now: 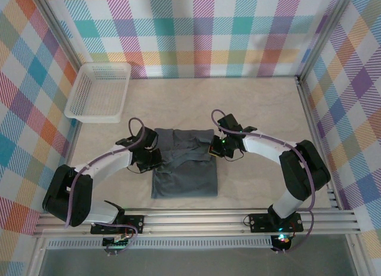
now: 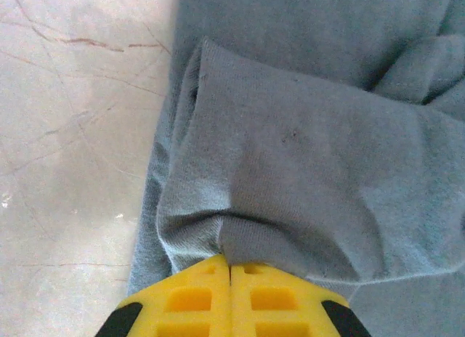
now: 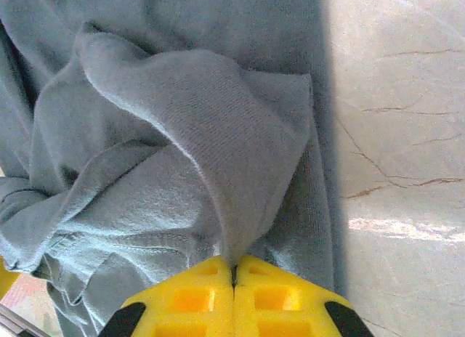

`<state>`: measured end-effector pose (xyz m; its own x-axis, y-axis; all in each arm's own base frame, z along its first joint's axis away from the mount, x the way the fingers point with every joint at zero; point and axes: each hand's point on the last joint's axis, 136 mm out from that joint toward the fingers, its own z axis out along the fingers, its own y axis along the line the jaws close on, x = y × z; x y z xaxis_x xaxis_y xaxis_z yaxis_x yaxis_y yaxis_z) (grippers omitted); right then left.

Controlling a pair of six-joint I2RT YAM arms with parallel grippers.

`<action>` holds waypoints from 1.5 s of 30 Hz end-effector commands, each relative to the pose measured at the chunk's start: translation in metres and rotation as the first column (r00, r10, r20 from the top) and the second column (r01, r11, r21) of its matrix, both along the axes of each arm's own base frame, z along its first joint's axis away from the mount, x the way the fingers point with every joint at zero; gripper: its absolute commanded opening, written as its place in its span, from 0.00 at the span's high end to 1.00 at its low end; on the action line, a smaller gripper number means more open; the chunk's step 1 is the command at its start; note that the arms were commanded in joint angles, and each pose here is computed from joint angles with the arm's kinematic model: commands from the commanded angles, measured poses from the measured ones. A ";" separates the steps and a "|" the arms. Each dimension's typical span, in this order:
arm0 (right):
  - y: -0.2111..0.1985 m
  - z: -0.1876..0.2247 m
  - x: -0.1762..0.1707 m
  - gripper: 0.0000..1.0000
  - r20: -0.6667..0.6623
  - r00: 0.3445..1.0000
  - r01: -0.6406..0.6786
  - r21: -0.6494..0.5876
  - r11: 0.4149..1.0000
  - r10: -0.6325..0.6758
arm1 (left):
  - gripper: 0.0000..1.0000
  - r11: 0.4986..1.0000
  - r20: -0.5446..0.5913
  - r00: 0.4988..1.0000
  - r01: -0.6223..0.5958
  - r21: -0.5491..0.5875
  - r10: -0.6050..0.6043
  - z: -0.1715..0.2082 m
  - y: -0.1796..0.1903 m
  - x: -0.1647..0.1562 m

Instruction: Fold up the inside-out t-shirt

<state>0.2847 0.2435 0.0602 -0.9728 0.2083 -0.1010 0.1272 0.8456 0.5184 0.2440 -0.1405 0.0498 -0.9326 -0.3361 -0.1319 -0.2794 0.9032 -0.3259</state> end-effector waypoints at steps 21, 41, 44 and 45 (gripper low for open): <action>-0.026 0.028 0.147 0.66 0.017 0.983 0.179 0.166 0.970 -0.184 | 0.59 0.932 0.150 0.956 -0.200 -0.301 0.253 0.039 0.026 0.197; -0.031 0.011 0.096 0.44 0.124 0.992 -0.006 0.108 0.994 -0.007 | 0.18 0.994 0.294 0.949 0.101 0.049 -0.111 0.003 0.019 0.175; -0.034 0.011 0.092 0.44 0.119 0.993 -0.007 0.091 0.996 -0.004 | 0.25 0.984 0.318 0.933 0.178 -0.005 -0.167 -0.003 -0.001 0.183; -0.035 0.011 0.092 0.44 0.119 0.993 -0.007 0.087 0.996 -0.003 | 0.27 0.978 0.319 0.929 0.207 -0.021 -0.189 -0.005 -0.009 0.184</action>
